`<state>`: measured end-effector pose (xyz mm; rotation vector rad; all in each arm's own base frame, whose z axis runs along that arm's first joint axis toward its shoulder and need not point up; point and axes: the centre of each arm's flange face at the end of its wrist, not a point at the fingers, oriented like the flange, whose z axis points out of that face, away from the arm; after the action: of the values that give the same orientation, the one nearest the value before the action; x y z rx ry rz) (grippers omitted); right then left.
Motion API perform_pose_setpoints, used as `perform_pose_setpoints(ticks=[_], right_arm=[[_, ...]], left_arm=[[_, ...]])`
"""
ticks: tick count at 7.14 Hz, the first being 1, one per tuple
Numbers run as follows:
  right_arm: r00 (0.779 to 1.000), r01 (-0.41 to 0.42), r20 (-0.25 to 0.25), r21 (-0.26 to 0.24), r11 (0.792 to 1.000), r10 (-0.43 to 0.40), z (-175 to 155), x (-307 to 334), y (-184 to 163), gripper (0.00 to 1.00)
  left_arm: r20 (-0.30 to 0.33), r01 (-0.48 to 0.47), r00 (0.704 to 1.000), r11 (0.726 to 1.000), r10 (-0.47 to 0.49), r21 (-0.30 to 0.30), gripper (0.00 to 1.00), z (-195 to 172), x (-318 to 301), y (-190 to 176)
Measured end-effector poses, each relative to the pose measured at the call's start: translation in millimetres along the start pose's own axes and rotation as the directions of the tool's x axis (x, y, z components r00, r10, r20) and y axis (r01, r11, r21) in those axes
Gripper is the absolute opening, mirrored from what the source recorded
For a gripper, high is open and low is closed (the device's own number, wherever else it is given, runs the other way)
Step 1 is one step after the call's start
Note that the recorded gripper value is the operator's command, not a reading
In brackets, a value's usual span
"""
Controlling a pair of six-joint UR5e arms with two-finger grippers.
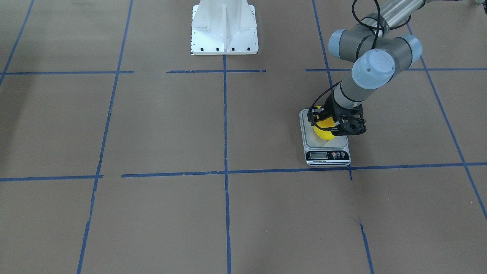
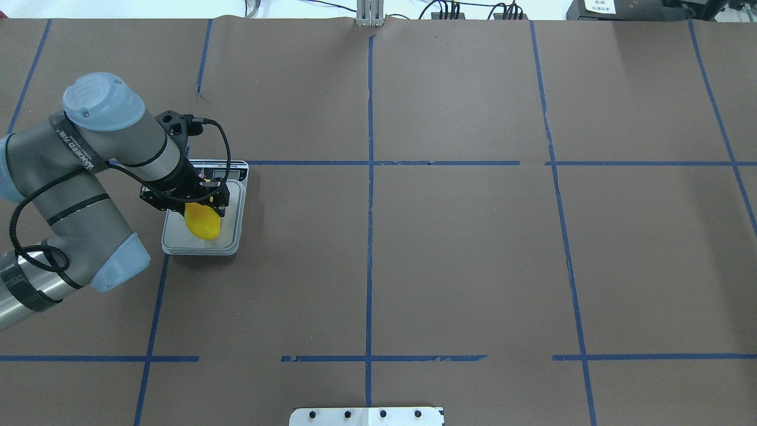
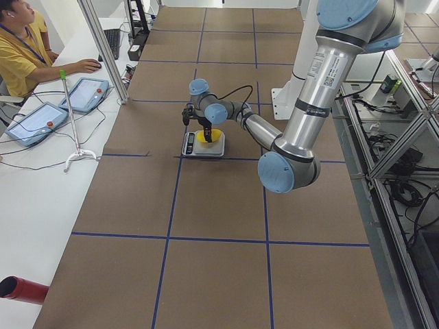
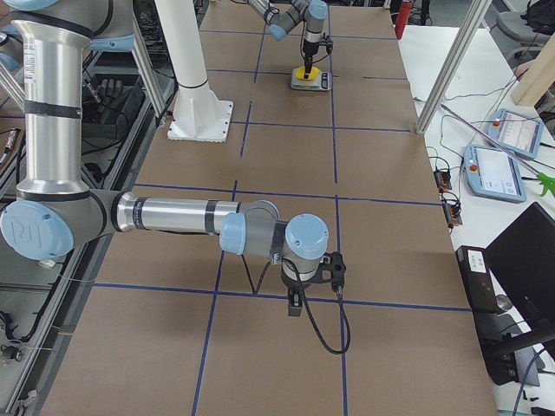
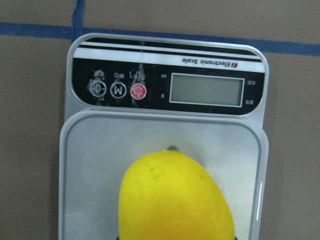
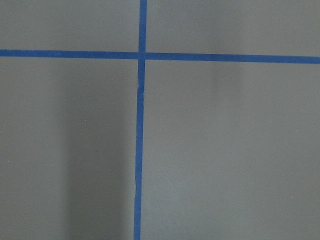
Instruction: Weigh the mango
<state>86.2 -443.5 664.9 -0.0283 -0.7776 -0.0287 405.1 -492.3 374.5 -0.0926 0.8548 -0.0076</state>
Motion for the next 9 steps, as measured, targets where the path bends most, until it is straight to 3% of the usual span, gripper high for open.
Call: perform_pose_setpoints(ticks=[2,4,5,7,9], right_arm=[[1.0,0.0,0.0,0.0,1.0,0.0,0,0,0,1.0],[1.0,0.0,0.0,0.0,1.0,0.0,0,0,0,1.0],[1.0,0.0,0.0,0.0,1.0,0.0,0,0,0,1.0],[1.0,0.0,0.0,0.0,1.0,0.0,0,0,0,1.0],[1.0,0.0,0.0,0.0,1.0,0.0,0,0,0,1.0]], left_arm=[[-0.011,0.003,1.0,1.0,-0.003,0.023,1.0,-15,-2,-4],[-0.051,0.003,0.999,0.991,0.004,0.131,1.0,-84,-26,-27],[-0.042,-0.036,0.998,0.98,0.045,0.194,1.0,-124,-60,-41],[0.058,-0.173,0.985,0.954,0.164,0.245,1.0,-171,-178,-46],[0.175,-0.287,0.952,0.931,0.251,0.225,1.0,-210,-341,-43]])
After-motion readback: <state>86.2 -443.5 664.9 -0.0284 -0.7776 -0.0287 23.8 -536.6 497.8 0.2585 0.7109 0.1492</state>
